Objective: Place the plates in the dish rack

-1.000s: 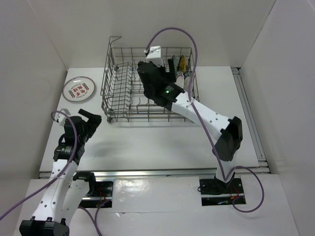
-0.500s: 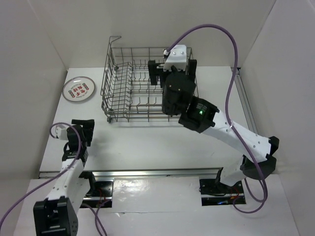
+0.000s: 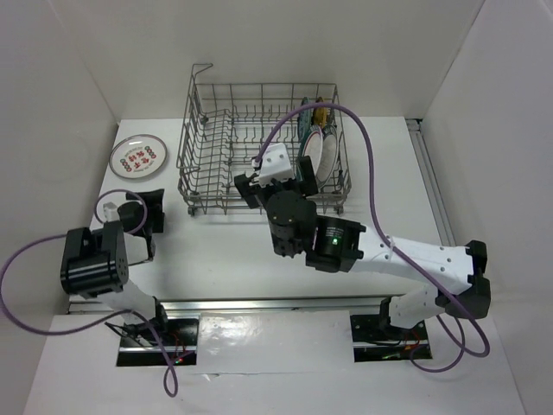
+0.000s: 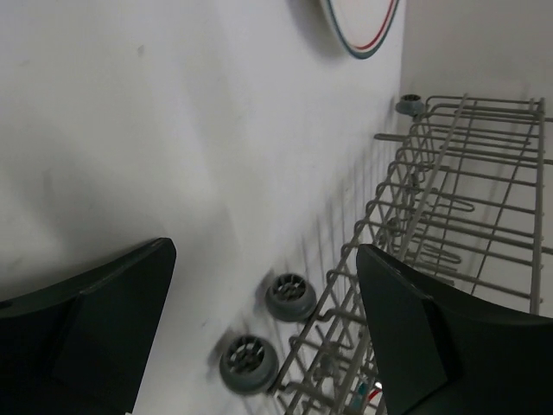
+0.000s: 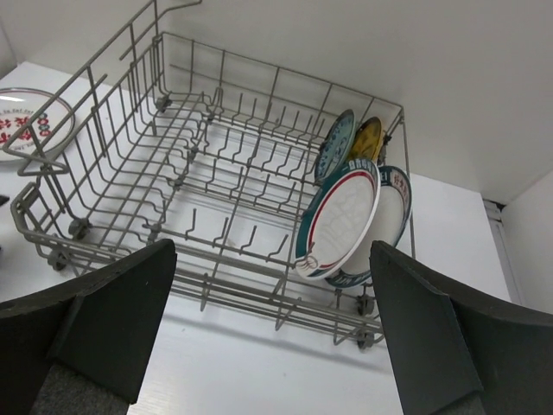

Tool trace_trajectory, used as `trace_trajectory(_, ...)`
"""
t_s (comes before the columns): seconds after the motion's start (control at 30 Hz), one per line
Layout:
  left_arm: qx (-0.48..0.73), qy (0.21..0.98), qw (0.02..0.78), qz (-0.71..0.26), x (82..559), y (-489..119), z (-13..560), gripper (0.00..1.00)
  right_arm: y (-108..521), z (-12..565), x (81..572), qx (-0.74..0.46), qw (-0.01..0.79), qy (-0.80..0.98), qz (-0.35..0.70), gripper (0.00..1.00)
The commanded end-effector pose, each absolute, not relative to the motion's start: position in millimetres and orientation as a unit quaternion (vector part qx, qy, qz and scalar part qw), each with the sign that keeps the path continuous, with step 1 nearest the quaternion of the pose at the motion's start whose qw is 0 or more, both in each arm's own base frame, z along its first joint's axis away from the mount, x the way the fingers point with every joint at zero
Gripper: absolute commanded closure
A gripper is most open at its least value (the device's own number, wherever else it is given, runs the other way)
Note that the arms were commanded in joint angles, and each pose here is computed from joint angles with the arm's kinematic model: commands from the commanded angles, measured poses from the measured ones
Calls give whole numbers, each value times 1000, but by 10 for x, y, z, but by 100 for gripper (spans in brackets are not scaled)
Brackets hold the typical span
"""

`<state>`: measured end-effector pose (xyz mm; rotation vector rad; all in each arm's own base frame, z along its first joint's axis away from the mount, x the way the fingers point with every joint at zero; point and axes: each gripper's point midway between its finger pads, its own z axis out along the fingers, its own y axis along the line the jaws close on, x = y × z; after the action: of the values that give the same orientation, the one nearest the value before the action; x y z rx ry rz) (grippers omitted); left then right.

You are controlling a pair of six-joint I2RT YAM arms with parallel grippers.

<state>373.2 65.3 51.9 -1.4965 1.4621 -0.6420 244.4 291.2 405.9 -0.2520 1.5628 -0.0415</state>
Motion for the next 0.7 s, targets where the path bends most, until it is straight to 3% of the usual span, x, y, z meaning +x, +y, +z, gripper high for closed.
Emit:
trace_trajectory(0.0, -570, 551, 519, -320, 4103, 717, 871, 0, 2921, 4215, 2416, -83, 719, 689, 33, 0)
trace_trajectory(0.3, -615, 558, 502, -241, 4460, 995, 481, 0, 3122, 3876, 2391, -123, 705, 696, 55, 0)
trace_trajectory(0.67, -630, 544, 510, -218, 5003, 1256, 526, 0, 3231, 3798, 2333, -146, 695, 701, 70, 0)
